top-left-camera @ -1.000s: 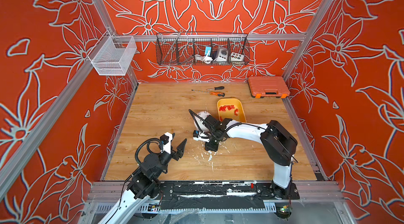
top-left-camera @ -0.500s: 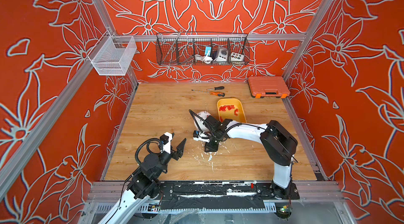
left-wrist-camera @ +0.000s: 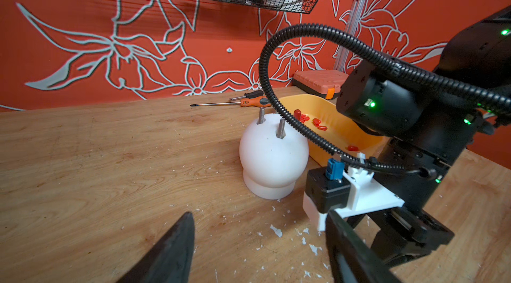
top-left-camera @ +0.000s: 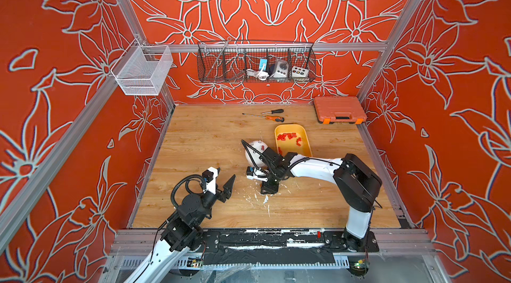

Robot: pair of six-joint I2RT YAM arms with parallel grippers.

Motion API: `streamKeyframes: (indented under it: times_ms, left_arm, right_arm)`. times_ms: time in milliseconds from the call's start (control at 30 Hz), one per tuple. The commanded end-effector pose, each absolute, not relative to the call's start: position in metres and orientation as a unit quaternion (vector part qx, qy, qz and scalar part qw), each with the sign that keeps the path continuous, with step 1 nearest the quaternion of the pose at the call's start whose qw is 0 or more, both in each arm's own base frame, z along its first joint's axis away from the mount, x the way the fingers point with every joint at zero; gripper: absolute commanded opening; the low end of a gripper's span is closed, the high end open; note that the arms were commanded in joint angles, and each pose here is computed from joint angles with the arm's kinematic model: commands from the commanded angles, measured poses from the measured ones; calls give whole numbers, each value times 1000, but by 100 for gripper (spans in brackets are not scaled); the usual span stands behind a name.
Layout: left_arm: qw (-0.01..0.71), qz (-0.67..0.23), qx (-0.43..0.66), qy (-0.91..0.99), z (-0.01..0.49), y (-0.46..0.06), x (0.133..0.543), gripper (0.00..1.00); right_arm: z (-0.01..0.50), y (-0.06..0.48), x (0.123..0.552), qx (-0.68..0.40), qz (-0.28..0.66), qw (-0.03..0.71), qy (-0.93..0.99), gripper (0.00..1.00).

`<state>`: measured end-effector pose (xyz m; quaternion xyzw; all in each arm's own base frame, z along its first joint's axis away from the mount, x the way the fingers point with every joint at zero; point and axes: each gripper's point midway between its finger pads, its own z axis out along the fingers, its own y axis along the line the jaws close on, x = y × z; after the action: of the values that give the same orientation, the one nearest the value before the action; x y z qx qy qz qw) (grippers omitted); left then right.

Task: Cover the protruding screws with screw protection sleeves
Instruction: Place the screw protection sleeve at the center of the board.

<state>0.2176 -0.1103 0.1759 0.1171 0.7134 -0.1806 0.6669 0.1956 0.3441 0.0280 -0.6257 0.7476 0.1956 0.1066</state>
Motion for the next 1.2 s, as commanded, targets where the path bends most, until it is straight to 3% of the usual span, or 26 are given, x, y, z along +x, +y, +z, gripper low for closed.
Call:
streamKeyframes:
  times_ms: [0, 367, 767, 1167]
  left_arm:
    - [677, -175, 112, 706, 182, -108, 219, 73]
    - [677, -175, 110, 706, 182, -107, 219, 73]
    - [678, -174, 110, 706, 183, -107, 219, 73]
    - [679, -173, 109, 705, 183, -106, 220, 73]
  right_arm:
    - [26, 336, 194, -639, 176, 106, 741, 49]
    - [27, 339, 202, -629, 173, 127, 747, 49]
    - [80, 342, 193, -585, 307, 171, 731, 65]
    - [47, 331, 220, -594, 223, 178, 752, 55]
